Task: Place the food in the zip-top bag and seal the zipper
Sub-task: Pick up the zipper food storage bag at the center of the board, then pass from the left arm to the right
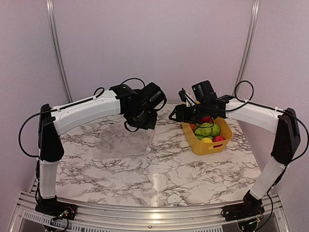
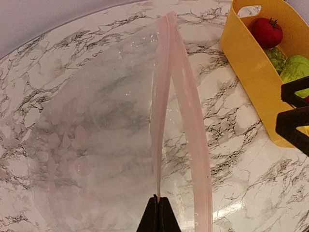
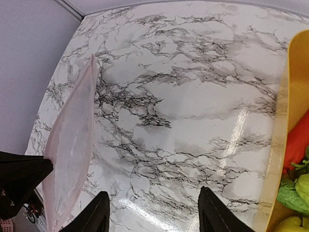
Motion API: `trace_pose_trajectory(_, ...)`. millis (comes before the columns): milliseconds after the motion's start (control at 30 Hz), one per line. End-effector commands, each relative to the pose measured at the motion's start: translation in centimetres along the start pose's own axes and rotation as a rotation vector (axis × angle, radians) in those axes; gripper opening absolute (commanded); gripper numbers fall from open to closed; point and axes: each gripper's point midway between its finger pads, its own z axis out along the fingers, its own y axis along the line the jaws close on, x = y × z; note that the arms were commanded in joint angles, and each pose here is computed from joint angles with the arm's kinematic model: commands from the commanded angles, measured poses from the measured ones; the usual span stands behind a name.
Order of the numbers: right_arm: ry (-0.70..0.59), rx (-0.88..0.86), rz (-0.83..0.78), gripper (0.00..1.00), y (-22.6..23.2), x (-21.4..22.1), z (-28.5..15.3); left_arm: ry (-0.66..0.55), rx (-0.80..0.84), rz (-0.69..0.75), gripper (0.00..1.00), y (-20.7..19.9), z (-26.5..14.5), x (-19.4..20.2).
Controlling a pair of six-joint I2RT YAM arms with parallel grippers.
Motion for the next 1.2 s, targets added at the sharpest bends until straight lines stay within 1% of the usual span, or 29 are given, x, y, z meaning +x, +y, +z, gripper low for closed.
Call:
trace_pose_trajectory(0,-0.009,-0.148,-0.002,0.6,4.3,-1.7,0.7,-0.078,0.014,-0.043,0.0,0.7,-2.6,-2.3)
trace_pose_trajectory(67,0.0,-0.188,-0.02,0.6,5.8,-2.0,1.3,-0.085,0.017,-0.044,0.0,0.8,-3.0,-2.5)
trace_pose_trajectory(200,0.02,-0.207,-0.05,0.6,8.0,-2.5,2.6,-0.089,0.009,-0.04,0.0,1.3,-3.4,-2.3)
trace_pose_trajectory(333,0.002,-0.234,-0.044,0.6,9.3,-3.4,2.4,-0.101,0.005,-0.056,0.0,1.9,-4.0,-2.3)
trace_pose_trajectory(467,0.026,-0.198,-0.014,0.6,8.5,-2.8,3.1,-0.136,0.028,-0.075,0.0,1.9,-5.2,-3.1)
trace_pose_trajectory(600,0.069,-0.184,0.015,0.56,8.0,-2.0,4.4,-0.172,0.054,-0.104,0.0,1.9,-6.4,-4.1)
trace_pose_trajectory(733,0.084,-0.169,0.024,0.53,7.8,-2.1,5.0,-0.185,0.07,-0.123,0.0,2.0,-7.2,-4.4)
trace_pose_trajectory(767,0.084,-0.168,0.025,0.5,7.8,-2.1,5.2,-0.184,0.073,-0.125,0.0,1.9,-7.2,-4.4)
trace_pose_trajectory(833,0.081,-0.163,0.029,0.4,7.7,-2.2,5.5,-0.186,0.075,-0.129,0.0,2.0,-7.4,-4.4)
trace_pose_trajectory(867,0.08,-0.155,0.035,0.33,7.6,-2.3,5.6,-0.189,0.069,-0.131,0.0,2.2,-7.5,-4.4)
trace_pose_trajectory(933,0.061,-0.156,0.033,0.13,7.9,-3.1,5.4,-0.195,0.046,-0.145,0.0,2.9,-7.4,-4.3)
trace_pose_trajectory(967,0.045,-0.173,0.026,0.05,8.5,-3.7,5.0,-0.185,0.047,-0.15,0.08,3.0,-7.1,-4.1)
trace_pose_trajectory(1000,0.024,-0.184,0.015,0.0,9.1,-4.3,4.7,-0.171,0.06,-0.152,0.15,2.8,-6.6,-3.9)
trace_pose_trajectory(1033,0.004,-0.188,0.002,0.0,9.6,-4.8,4.3,-0.155,0.077,-0.154,0.27,2.6,-6.1,-3.7)
trace_pose_trajectory(1067,-0.01,-0.193,-0.011,0.0,10.1,-5.3,4.0,-0.143,0.095,-0.156,0.36,2.3,-5.7,-3.6)
trace_pose_trajectory(1100,-0.015,-0.198,-0.019,0.0,10.4,-5.5,4.0,-0.135,0.119,-0.151,0.42,1.7,-5.4,-3.5)
trace_pose_trajectory(1167,-0.01,-0.199,-0.02,0.0,10.6,-5.6,4.2,-0.135,0.15,-0.143,0.5,0.9,-5.0,-3.8)
